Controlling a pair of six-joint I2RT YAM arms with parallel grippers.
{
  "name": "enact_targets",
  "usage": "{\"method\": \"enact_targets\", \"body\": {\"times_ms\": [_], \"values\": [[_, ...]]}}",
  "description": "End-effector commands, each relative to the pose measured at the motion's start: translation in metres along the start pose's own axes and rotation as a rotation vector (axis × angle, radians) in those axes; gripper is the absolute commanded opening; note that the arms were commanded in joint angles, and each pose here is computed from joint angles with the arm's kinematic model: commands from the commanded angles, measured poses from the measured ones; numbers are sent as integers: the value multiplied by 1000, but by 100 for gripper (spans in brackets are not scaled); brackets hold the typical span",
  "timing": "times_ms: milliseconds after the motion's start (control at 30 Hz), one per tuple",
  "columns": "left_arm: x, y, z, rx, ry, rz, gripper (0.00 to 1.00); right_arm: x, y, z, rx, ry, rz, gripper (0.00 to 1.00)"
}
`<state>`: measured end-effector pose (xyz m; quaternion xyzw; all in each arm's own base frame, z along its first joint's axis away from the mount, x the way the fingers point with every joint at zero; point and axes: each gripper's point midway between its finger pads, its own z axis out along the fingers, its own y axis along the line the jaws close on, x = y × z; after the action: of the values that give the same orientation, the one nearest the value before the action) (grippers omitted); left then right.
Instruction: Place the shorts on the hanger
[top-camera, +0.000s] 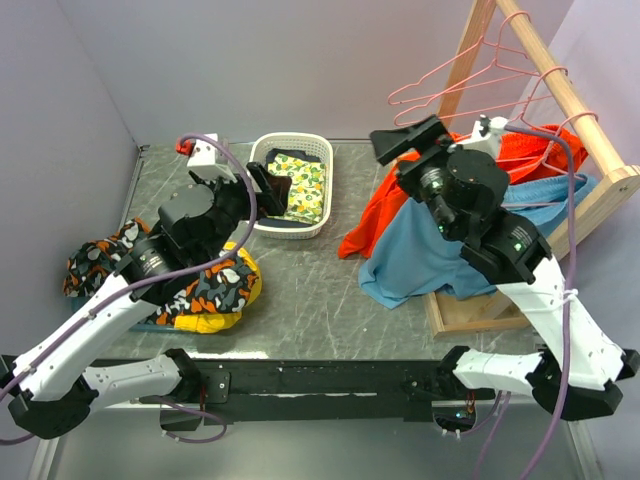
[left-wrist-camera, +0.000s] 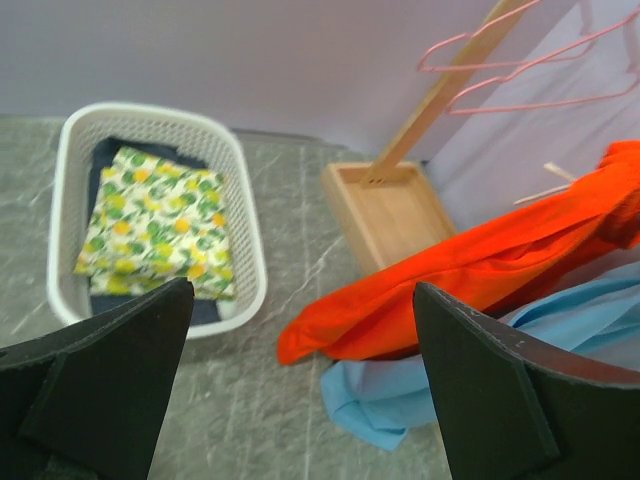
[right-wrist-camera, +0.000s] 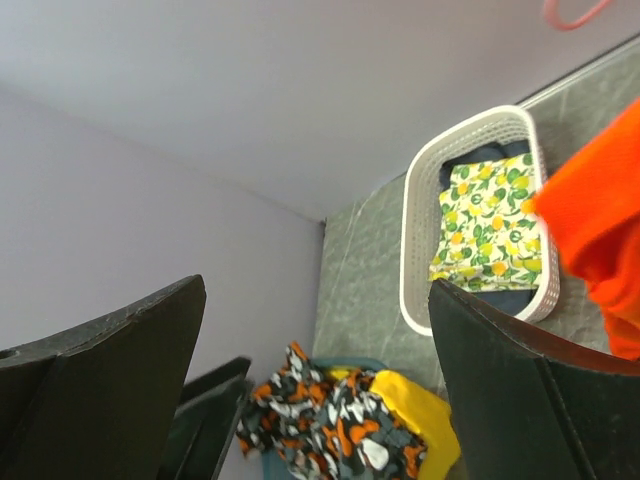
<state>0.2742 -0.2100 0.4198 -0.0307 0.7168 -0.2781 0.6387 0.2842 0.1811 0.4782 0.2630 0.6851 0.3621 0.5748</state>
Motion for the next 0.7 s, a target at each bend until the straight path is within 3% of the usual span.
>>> {"method": "enact_targets", "body": {"times_ms": [0, 167, 300, 467, 667], "values": [[7, 40, -8, -179, 51, -3, 96, 21, 17, 5, -62, 15, -158, 100], [27, 85, -24, -293, 96, 21, 96, 79, 13, 6, -78, 76, -327, 100], [72, 108, -34, -320, 135, -57, 96, 142, -13, 5, -28, 143, -459, 100], [130, 122, -35, -289, 182, -127, 97, 220, -66, -13, -95, 297, -442, 100], [170, 124, -31, -280, 226, -179, 97, 266, -111, -33, -62, 363, -466, 100]]}}
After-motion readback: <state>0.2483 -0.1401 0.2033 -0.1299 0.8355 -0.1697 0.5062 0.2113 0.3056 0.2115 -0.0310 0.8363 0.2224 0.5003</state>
